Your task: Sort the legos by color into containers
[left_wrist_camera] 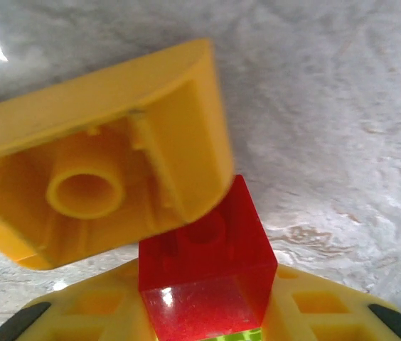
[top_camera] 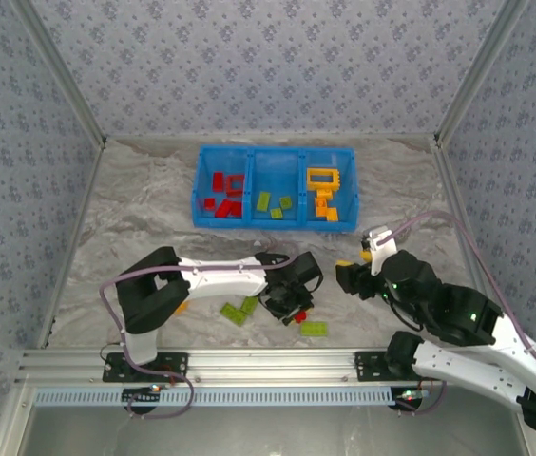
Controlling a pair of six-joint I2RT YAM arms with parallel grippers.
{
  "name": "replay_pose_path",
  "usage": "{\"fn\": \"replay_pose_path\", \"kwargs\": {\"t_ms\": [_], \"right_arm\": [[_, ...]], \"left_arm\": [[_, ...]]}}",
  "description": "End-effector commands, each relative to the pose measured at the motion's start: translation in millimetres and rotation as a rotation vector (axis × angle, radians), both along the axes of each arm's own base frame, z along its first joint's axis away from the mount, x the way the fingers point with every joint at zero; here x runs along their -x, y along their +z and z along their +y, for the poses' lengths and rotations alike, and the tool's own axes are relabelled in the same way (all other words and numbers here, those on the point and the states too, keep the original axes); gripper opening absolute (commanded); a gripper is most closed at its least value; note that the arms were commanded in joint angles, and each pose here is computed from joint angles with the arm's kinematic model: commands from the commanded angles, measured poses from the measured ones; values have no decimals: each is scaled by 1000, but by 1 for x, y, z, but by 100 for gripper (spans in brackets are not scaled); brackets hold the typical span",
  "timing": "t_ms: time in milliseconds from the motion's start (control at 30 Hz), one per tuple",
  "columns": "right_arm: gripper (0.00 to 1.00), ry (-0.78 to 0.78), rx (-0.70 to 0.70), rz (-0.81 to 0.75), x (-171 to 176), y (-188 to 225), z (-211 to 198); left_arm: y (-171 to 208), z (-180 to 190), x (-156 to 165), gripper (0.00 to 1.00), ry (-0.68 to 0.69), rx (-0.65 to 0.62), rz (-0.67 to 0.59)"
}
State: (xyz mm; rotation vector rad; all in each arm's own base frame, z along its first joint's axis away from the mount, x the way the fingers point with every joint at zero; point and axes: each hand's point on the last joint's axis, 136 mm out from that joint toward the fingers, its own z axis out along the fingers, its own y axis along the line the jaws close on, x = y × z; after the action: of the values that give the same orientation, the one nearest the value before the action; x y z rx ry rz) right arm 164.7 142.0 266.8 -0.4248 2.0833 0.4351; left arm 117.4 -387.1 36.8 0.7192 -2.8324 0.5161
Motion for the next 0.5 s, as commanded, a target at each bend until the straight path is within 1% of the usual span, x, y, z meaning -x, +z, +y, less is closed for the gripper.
{"fn": "replay_pose_path", "kwargs": {"t_ms": [0, 133, 233, 367, 400, 467], "right_arm": [[62, 12, -2, 23, 4, -4, 0], [62, 32, -18, 16, 5, -1, 6], [62, 110, -59, -5, 10, 10, 19], [64, 354, -170, -66, 32, 35, 60], [64, 404, -197, -83, 36, 40, 70], [64, 458, -206, -89, 39, 38, 87]], "left_arm": [[4, -5, -5, 34, -10, 14, -11], [30, -8, -20, 32, -48, 27, -103], [63, 9, -40, 31, -79, -18, -217], [113, 51, -76, 28, -40, -49, -378], [123, 67, -86, 27, -31, -68, -409], [139, 97, -108, 26, -20, -103, -468]]}}
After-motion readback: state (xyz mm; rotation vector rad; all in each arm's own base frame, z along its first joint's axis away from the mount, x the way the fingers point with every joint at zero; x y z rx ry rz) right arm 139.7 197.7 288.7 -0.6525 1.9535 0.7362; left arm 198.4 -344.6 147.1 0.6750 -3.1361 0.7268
